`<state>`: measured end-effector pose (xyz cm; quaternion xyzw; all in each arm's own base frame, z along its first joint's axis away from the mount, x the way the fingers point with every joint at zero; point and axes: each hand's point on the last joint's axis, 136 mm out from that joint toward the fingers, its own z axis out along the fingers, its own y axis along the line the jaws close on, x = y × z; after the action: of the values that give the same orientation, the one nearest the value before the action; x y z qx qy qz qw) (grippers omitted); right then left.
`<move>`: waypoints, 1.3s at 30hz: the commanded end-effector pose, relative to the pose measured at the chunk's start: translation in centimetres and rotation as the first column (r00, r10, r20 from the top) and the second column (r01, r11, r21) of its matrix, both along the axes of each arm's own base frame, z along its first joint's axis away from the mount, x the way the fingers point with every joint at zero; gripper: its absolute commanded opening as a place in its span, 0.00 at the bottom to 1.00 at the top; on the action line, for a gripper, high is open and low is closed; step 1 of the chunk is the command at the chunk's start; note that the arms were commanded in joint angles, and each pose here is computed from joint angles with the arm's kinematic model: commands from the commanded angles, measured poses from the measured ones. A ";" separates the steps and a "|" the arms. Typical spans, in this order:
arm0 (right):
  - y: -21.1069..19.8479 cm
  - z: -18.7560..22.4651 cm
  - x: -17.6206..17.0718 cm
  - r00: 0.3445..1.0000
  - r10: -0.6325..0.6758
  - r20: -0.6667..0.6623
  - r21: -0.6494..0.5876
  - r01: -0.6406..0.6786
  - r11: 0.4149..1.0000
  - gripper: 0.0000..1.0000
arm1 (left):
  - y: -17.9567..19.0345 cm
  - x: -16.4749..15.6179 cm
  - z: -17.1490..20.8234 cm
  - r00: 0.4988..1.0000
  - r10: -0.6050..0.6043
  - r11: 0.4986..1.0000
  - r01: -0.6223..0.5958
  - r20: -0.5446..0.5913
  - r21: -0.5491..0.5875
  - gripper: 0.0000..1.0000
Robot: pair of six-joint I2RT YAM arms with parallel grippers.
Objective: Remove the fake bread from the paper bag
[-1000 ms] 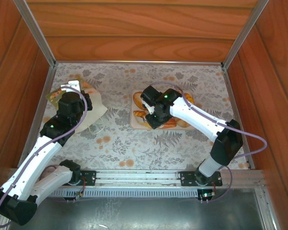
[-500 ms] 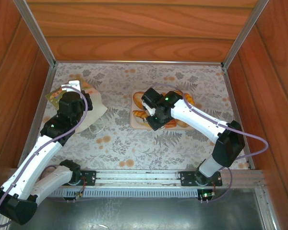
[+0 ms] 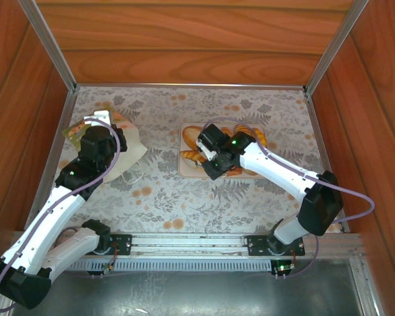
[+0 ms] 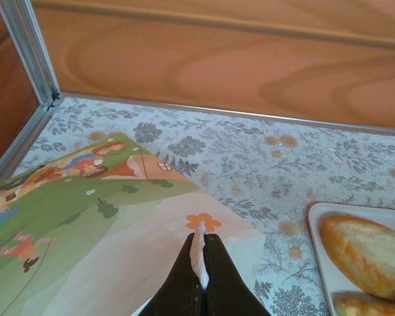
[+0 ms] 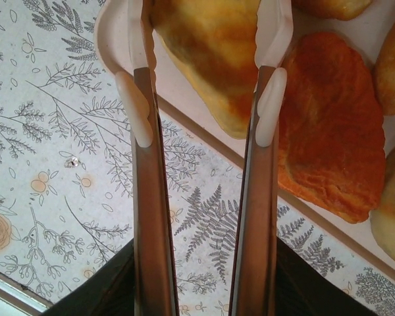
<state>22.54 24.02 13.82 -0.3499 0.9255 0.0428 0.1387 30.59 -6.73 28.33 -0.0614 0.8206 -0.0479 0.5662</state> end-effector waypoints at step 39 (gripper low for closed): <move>-8.4 9.4 5.1 0.828 -0.473 0.300 0.318 0.380 0.868 0.41 | -0.7 -0.1 2.4 0.998 -0.046 0.998 0.048 0.050 -0.037 0.00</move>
<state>26.33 16.88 22.36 -0.1623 0.9301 0.0526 0.3253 30.55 -7.36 28.59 -0.0513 0.8209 -0.0637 0.5651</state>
